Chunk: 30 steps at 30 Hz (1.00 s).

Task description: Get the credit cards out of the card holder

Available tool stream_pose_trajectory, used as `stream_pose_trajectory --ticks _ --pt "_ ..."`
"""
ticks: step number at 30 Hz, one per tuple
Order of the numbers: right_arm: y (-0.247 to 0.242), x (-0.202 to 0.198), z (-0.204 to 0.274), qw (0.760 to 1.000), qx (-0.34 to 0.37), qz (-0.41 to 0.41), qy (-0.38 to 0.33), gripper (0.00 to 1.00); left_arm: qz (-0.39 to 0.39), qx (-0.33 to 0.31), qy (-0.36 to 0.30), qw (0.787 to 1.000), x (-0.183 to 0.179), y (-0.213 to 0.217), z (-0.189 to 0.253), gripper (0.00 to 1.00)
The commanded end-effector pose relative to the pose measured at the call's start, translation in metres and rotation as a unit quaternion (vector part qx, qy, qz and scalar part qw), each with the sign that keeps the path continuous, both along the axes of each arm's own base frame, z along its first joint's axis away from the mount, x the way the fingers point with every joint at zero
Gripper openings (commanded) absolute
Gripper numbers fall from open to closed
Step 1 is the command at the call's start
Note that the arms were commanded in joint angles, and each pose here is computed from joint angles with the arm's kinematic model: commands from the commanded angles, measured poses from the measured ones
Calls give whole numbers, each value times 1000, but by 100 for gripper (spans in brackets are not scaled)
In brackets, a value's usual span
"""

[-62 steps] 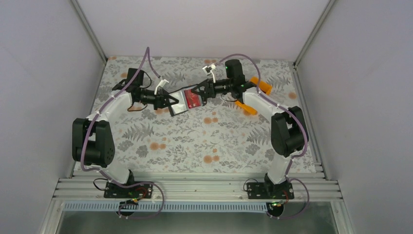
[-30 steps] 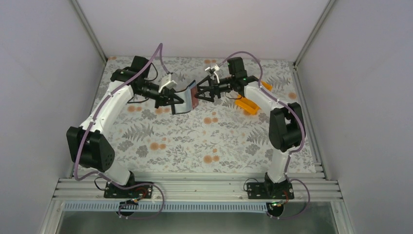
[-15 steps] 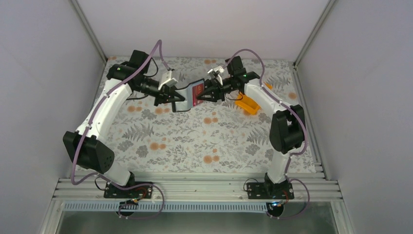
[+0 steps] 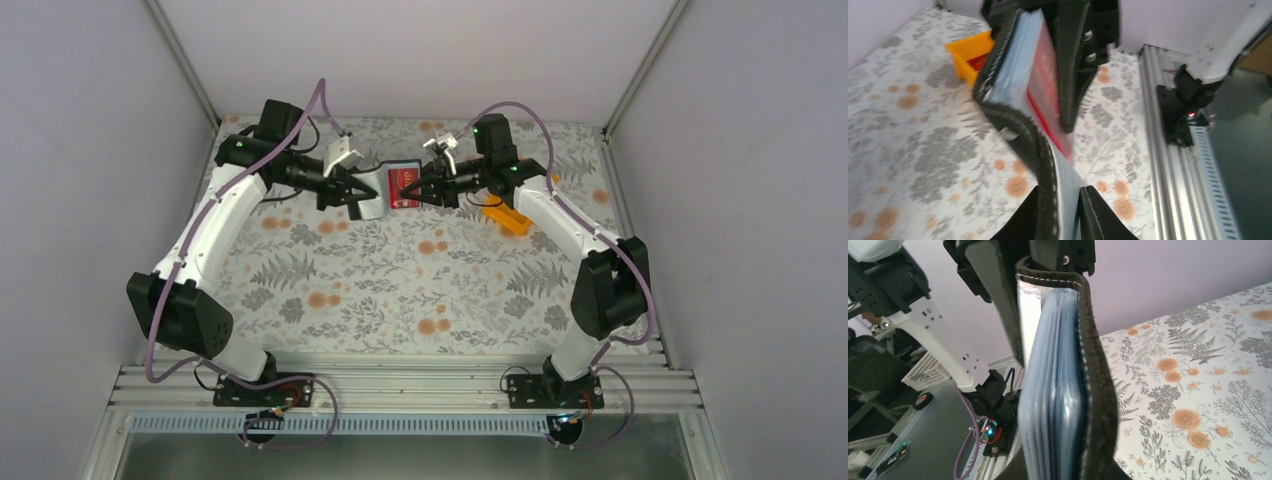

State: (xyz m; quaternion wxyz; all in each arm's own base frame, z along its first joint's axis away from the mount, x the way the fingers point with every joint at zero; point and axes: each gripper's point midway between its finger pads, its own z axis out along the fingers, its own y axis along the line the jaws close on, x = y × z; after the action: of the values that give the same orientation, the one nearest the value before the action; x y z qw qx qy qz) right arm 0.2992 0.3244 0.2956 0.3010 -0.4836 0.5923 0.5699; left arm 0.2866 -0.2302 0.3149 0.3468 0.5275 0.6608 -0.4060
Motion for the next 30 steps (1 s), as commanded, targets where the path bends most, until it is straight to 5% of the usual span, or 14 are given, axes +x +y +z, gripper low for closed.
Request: stream_pose_trajectory --ticks 1,5,9,13,19,25,30 --pt "8 1 19 1000 2 -27 -4 4 117 45 -25 992 47 30 -9 25" --pt "6 41 12 988 -41 -143 47 4 246 76 -35 966 94 74 -9 55" --pt "-7 89 -24 942 -114 -283 136 4 313 47 -66 946 114 112 22 66" --pt "-11 101 -39 917 -135 -339 161 4 310 35 -84 946 110 108 42 63" --pt "-5 105 -34 902 -155 -378 140 4 131 14 -39 991 46 19 33 54" --pt "14 87 -13 930 -131 -325 115 4 105 -36 78 991 52 -6 -4 42" --pt "22 72 1 948 -102 -282 102 4 125 -44 91 987 70 -9 -20 42"
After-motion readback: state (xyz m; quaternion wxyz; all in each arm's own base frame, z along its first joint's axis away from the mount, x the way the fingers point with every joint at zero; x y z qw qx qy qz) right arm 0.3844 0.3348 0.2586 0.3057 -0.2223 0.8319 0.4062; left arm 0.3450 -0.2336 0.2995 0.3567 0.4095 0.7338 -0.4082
